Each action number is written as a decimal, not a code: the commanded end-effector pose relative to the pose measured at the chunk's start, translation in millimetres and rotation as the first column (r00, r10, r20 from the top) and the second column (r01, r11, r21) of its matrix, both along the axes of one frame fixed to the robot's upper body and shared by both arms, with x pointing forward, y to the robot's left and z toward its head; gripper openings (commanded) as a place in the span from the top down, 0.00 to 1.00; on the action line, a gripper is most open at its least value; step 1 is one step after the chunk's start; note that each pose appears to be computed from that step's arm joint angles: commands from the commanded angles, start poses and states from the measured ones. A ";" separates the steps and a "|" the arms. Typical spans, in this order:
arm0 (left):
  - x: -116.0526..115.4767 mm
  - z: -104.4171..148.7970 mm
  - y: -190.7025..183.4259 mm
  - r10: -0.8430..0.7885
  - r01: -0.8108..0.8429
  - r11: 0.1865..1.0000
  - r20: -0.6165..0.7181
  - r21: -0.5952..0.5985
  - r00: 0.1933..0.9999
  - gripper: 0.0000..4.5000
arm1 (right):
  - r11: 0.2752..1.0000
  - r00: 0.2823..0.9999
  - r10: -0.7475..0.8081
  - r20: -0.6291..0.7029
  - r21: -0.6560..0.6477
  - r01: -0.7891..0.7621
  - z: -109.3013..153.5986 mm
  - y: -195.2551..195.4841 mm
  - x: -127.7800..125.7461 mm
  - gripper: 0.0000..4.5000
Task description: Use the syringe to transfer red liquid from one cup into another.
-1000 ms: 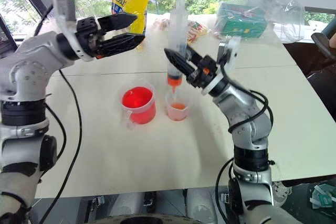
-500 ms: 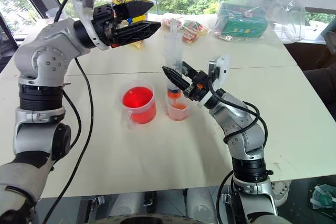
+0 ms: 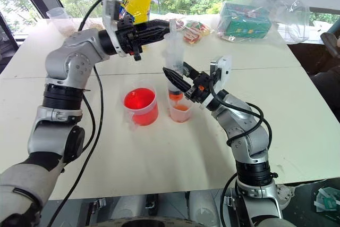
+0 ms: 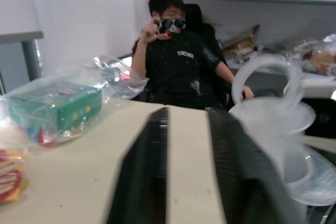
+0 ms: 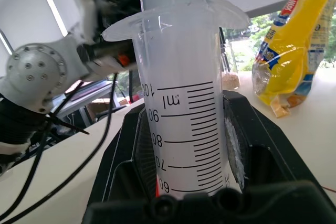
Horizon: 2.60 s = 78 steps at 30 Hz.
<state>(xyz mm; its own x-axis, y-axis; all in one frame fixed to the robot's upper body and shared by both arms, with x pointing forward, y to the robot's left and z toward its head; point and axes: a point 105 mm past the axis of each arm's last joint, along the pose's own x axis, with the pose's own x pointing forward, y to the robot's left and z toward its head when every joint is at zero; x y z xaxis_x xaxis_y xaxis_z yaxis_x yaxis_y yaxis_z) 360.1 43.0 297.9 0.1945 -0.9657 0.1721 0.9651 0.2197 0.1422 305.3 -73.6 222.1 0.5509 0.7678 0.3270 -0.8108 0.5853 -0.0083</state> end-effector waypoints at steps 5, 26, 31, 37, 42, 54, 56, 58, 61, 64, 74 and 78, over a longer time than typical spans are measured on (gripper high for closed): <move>-14.6 12.1 -11.0 -0.096 0.094 0.995 0.062 0.023 0.993 0.99 | 1.000 0.997 0.010 0.070 -0.008 -0.010 14.2 -0.1 -9.8 0.69; -20.5 37.4 22.0 -0.121 0.121 0.993 0.033 -0.003 0.992 0.18 | 0.998 0.997 0.022 0.071 -0.056 -0.018 8.2 -4.0 -8.7 0.69; -27.5 38.3 11.9 -0.193 0.193 0.981 0.011 -0.020 0.981 0.18 | 0.998 0.997 0.024 0.071 -0.061 -0.020 7.7 -3.4 -9.2 0.69; -21.3 36.5 9.7 -0.154 0.154 0.988 0.028 -0.003 0.988 0.18 | 0.998 0.997 0.024 0.075 -0.063 -0.020 7.8 -3.0 -10.3 0.69; -16.1 35.2 1.4 -0.131 0.131 0.991 0.040 -0.005 0.991 0.18 | 0.998 0.996 0.029 0.079 -0.066 -0.023 8.6 -1.1 -11.2 0.69; -23.0 18.0 -16.3 -0.207 0.208 0.978 -0.015 0.015 0.978 0.29 | 0.997 0.996 0.030 0.084 -0.074 -0.024 8.7 1.9 -12.2 0.69; -23.3 17.7 -15.9 -0.209 0.209 0.978 -0.020 0.015 0.978 0.47 | 0.997 0.996 0.028 0.084 -0.074 -0.022 8.7 1.8 -11.9 0.69; -23.9 17.4 -15.6 -0.211 0.212 0.977 -0.023 0.015 0.977 0.71 | 0.997 0.996 0.026 0.083 -0.074 -0.020 8.8 1.4 -11.6 0.69; -24.5 16.4 -15.6 -0.213 0.214 0.977 -0.027 0.017 0.977 0.82 | 0.997 0.996 0.024 0.083 -0.075 -0.018 8.8 1.2 -11.4 0.69; -25.4 14.5 -15.7 -0.215 0.216 0.976 -0.033 0.023 0.976 0.82 | 0.997 0.996 0.024 0.084 -0.075 -0.018 9.3 1.0 -11.3 0.69; -31.1 -11.5 -18.6 -0.219 0.225 0.970 -0.066 0.095 0.973 0.82 | 0.998 0.995 0.021 0.101 -0.069 -0.014 17.7 -1.7 -11.1 0.69; -32.6 -17.6 -21.0 -0.222 0.229 0.968 -0.077 0.099 0.972 0.82 | 0.998 0.992 0.016 0.127 -0.062 -0.008 26.6 -2.9 -10.7 0.69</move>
